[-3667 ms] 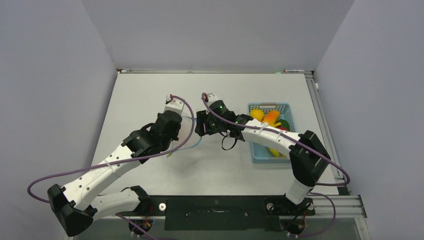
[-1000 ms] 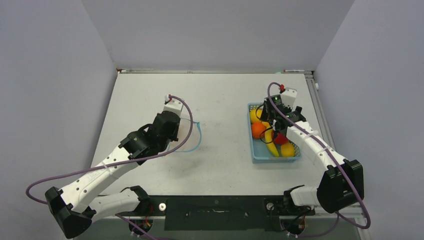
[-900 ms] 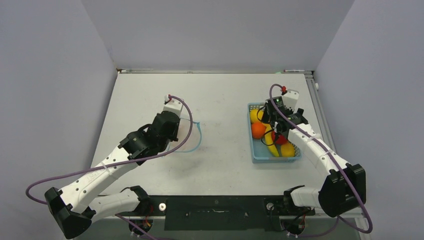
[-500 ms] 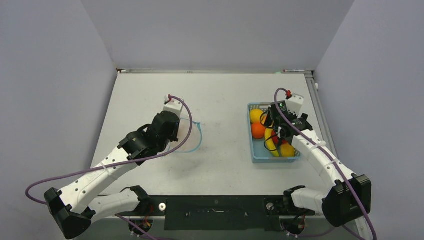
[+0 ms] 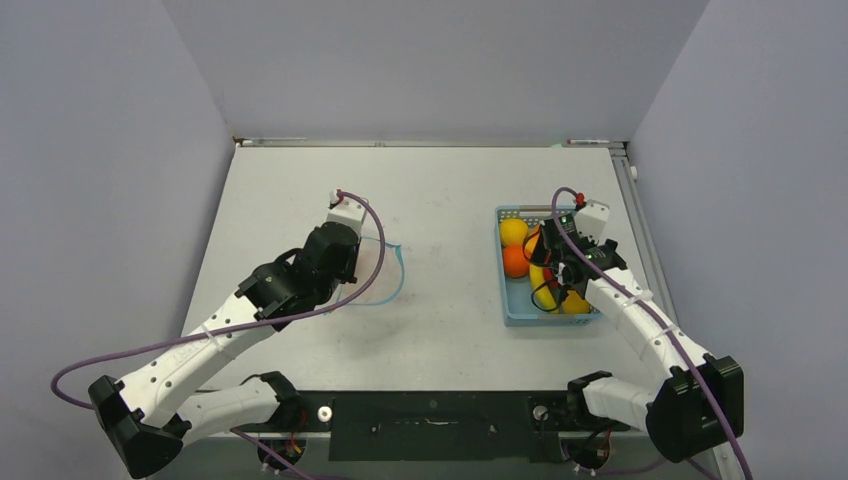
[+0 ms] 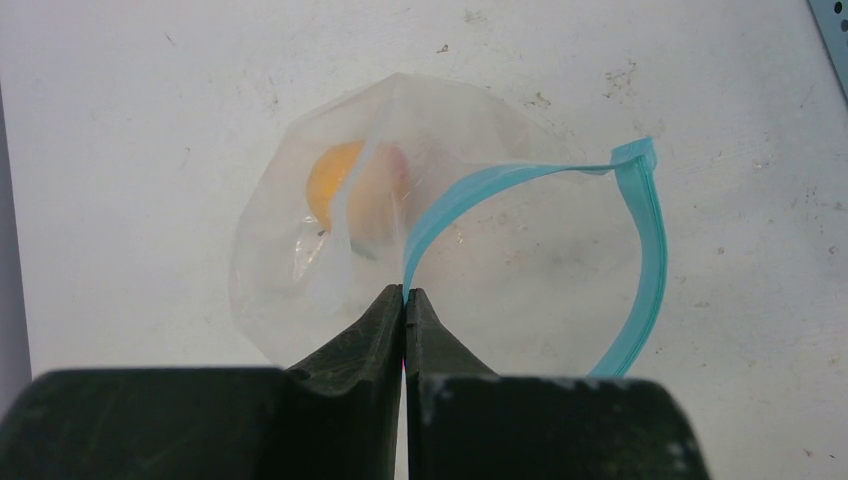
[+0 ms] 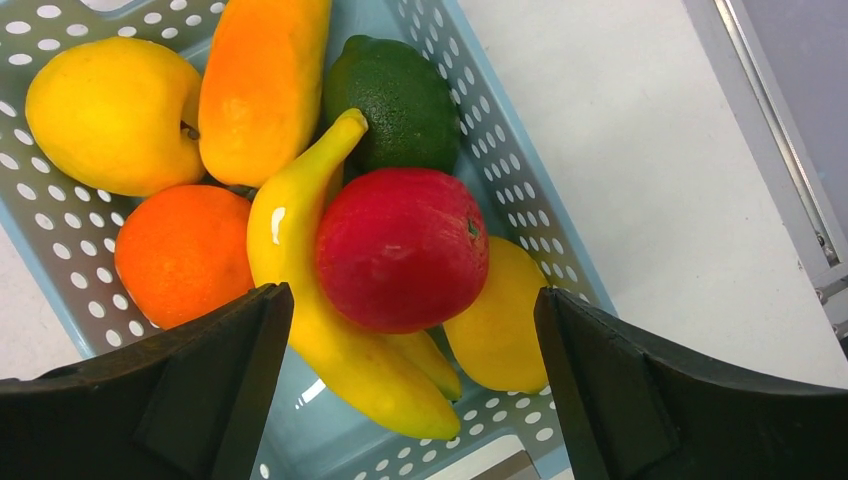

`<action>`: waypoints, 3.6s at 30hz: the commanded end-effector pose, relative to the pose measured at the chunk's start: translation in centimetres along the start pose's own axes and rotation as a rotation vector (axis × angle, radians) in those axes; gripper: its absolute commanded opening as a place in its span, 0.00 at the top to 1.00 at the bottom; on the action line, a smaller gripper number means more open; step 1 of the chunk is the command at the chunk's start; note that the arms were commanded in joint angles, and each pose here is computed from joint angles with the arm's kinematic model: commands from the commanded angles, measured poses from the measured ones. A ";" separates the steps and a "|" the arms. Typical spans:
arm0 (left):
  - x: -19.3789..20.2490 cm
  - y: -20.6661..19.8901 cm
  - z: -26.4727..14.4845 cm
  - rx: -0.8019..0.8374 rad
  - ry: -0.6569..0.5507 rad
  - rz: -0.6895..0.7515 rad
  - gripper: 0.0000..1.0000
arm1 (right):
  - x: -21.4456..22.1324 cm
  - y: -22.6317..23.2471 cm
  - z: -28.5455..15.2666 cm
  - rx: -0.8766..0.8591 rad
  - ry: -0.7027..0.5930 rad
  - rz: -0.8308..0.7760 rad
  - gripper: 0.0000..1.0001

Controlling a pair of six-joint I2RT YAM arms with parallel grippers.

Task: Place the food in the zip-top bag and seal the zipper
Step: Pick up the fake fruit from the bin, then place the fake fruit in the zipper food storage bag.

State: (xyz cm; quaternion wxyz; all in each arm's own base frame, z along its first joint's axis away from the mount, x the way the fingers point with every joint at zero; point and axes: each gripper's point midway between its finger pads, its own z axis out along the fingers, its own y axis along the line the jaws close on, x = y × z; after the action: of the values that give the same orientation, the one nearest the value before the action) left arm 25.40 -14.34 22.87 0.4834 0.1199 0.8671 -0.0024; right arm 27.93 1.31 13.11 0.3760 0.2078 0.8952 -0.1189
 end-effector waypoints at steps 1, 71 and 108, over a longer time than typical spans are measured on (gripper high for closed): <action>-1.5 -0.2 0.1 0.005 -0.052 -0.041 1.00 | -0.4 0.0 0.3 -0.003 -0.018 0.031 0.04; -1.1 -0.1 0.5 -0.013 -0.036 -0.028 1.00 | -5.4 11.5 -10.1 -0.625 -0.167 0.010 0.72; -1.3 0.1 0.2 -0.013 -0.045 -0.035 1.00 | 2.2 23.8 -24.6 -1.297 -0.092 -0.232 0.71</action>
State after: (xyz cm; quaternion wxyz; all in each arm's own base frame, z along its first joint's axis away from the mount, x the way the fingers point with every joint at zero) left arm 25.58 -14.42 22.30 0.4767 0.1228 0.8705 0.0053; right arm 23.37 28.85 25.12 0.4469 -0.1373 0.8191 0.3325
